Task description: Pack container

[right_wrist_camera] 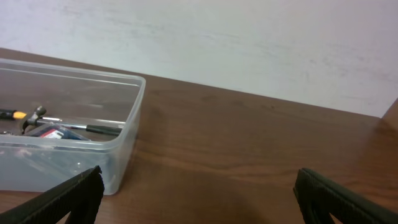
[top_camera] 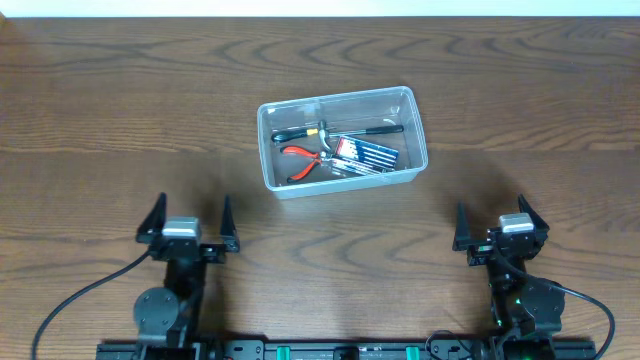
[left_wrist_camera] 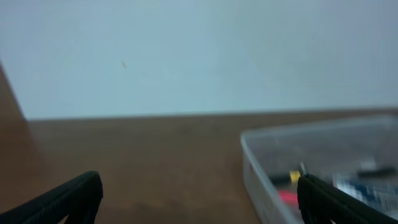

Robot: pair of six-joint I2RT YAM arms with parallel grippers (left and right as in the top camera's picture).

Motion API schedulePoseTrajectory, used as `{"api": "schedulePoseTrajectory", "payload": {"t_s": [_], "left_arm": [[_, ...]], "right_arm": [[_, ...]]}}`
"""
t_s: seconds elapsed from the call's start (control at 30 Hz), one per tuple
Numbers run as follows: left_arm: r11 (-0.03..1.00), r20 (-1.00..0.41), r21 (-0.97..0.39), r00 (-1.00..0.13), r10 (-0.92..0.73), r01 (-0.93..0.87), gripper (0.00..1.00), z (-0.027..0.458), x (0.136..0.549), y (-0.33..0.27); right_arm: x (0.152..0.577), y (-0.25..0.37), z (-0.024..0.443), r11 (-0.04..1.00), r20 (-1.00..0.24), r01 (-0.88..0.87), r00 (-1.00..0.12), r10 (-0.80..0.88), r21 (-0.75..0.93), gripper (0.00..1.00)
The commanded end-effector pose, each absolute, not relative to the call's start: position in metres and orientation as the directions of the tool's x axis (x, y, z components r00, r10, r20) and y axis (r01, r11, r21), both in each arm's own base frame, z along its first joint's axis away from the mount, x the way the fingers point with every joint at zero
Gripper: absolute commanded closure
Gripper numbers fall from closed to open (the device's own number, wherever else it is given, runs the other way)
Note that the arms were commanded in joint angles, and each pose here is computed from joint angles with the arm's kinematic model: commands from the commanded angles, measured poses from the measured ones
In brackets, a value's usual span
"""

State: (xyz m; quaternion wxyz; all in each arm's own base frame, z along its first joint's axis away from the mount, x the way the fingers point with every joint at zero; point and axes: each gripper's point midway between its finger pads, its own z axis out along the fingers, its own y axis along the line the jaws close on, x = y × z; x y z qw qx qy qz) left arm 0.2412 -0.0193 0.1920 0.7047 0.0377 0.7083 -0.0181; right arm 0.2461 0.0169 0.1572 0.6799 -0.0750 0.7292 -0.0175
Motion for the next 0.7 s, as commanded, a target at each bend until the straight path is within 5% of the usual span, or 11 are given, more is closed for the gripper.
{"api": "schedulePoseTrajectory", "payload": {"t_s": [0.0,0.2,0.67], "left_arm": [[0.985,-0.999,0.046,-0.017,0.05,0.165,0.02,0.179,0.241,-0.035],[0.976,-0.991,0.008,-0.13,0.037,0.216,0.02,0.141,0.24,-0.043],[0.976,-0.991,0.004,-0.132,0.034,0.218,0.02,0.141,0.24,-0.044]], "right_arm": [[0.246,0.016,0.157,0.991,-0.992,-0.079,-0.064,-0.112,-0.107,0.01],[0.246,0.016,0.157,0.991,-0.992,-0.078,-0.064,-0.112,-0.107,0.01],[0.246,0.016,0.157,0.991,-0.992,-0.079,-0.064,-0.112,-0.107,0.01]]}}
